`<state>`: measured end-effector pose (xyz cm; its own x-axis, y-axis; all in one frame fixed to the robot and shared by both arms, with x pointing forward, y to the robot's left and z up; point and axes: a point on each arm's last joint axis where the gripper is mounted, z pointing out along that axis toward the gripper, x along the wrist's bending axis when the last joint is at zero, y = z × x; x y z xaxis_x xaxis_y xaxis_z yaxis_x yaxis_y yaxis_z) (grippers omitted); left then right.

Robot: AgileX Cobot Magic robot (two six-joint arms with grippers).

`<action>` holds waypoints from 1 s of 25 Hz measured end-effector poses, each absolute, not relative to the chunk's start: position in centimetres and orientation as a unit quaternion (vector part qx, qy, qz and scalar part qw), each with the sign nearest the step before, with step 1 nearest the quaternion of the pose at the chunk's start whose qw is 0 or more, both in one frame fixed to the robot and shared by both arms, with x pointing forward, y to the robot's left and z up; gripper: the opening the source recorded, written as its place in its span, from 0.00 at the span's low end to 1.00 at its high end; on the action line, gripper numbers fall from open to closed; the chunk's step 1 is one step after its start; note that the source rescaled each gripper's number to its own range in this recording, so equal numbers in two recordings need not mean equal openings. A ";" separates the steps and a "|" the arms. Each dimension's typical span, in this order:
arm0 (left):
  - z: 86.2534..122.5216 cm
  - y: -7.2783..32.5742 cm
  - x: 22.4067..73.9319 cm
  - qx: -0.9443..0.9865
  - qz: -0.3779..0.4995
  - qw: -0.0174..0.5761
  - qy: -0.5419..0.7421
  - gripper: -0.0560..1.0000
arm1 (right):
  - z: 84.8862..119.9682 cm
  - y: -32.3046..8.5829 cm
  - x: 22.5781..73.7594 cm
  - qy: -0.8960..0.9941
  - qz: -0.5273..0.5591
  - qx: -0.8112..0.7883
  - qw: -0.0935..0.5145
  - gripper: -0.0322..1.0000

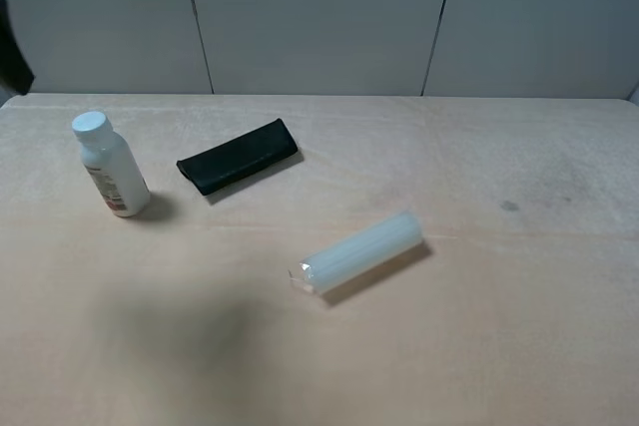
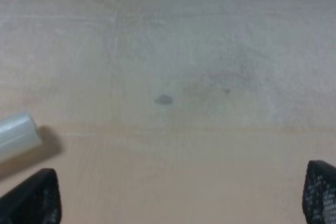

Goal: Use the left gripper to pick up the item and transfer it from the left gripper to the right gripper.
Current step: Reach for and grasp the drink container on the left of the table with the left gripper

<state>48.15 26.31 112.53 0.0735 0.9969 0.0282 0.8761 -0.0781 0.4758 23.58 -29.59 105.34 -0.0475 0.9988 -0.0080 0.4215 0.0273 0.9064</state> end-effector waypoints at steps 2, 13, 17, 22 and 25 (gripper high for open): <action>112.1 25.4 50.3 0.720 0.169 0.164 0.652 1.00 | 105.3 -29.6 23.6 0.612 0.387 0.580 0.373 1.00; 106.5 23.8 56.6 0.751 0.132 0.111 0.637 1.00 | 105.3 -29.6 23.6 0.612 0.387 0.580 0.373 1.00; 104.3 23.5 57.9 0.764 0.122 0.093 0.626 1.00 | 105.3 -29.6 23.6 0.612 0.387 0.580 0.373 1.00; 101.4 23.5 59.2 0.772 0.103 0.078 0.622 1.00 | 105.3 -29.6 23.6 0.612 0.387 0.580 0.373 1.00; 99.9 24.1 59.2 0.772 0.091 0.084 0.624 1.00 | 105.3 -29.6 23.6 0.612 0.387 0.580 0.373 1.00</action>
<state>59.16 24.09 99.88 0.2060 0.9779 0.0356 0.9476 -0.2084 0.2421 23.58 -29.59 105.34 -0.0475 0.9988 -0.0080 0.4215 0.0273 0.9064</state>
